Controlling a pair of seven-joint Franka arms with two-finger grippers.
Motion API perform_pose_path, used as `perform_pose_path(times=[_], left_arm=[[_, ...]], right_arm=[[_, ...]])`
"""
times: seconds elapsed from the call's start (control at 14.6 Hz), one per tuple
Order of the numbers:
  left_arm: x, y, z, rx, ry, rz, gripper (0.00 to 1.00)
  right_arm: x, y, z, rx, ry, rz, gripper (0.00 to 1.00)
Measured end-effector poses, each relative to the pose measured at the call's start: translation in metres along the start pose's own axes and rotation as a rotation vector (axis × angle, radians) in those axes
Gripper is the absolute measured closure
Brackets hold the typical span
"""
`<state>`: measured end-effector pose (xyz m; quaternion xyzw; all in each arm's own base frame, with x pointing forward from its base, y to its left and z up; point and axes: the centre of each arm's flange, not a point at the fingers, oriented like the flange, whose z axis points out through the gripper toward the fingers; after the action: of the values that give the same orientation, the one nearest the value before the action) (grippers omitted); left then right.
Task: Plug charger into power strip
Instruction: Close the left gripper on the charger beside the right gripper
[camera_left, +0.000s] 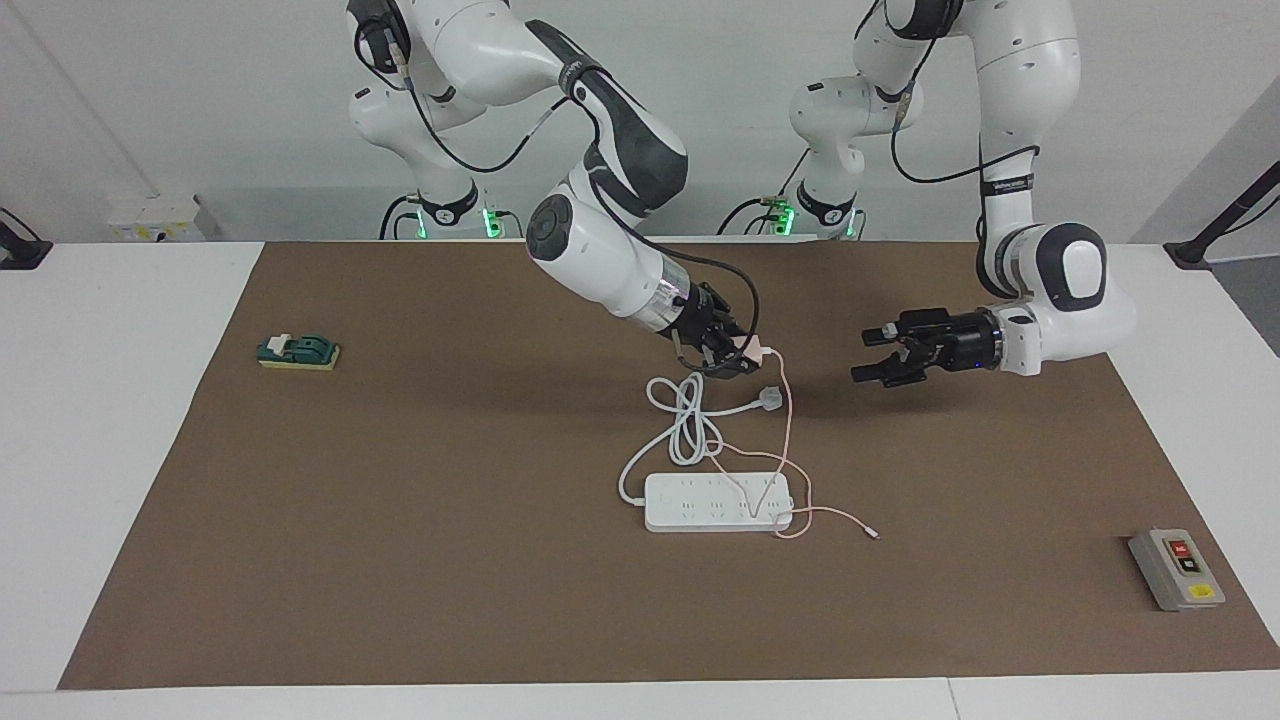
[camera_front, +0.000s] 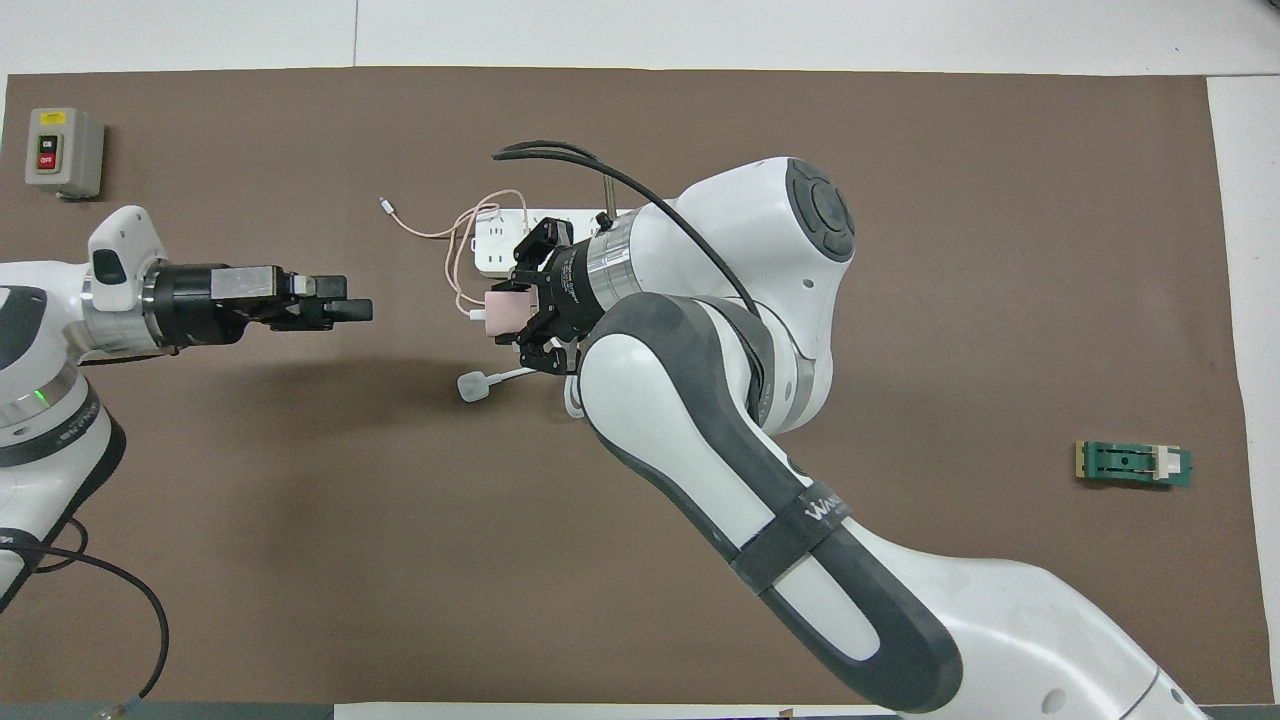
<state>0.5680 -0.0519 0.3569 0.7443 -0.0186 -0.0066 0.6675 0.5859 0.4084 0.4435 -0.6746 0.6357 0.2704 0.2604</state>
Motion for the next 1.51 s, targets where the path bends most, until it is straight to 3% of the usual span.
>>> perform_pose_path(times=[0.27,0.76,1.51], left_arm=[[-0.014,-0.013,0.039,-0.024,-0.043,-0.011,0.00],[-0.016,-0.008,0.075,-0.098,-0.027,-0.024,0.00],[-0.017,-0.005,0.118,-0.097,-0.011,-0.027,0.00]], right_arm=[[0.000,-0.002,-0.001,0.004,-0.001,0.001,0.52],[0.000,-0.002,-0.001,0.004,-0.001,0.002,0.52],[0.001,-0.003,-0.002,0.006,-0.001,0.004,0.52]])
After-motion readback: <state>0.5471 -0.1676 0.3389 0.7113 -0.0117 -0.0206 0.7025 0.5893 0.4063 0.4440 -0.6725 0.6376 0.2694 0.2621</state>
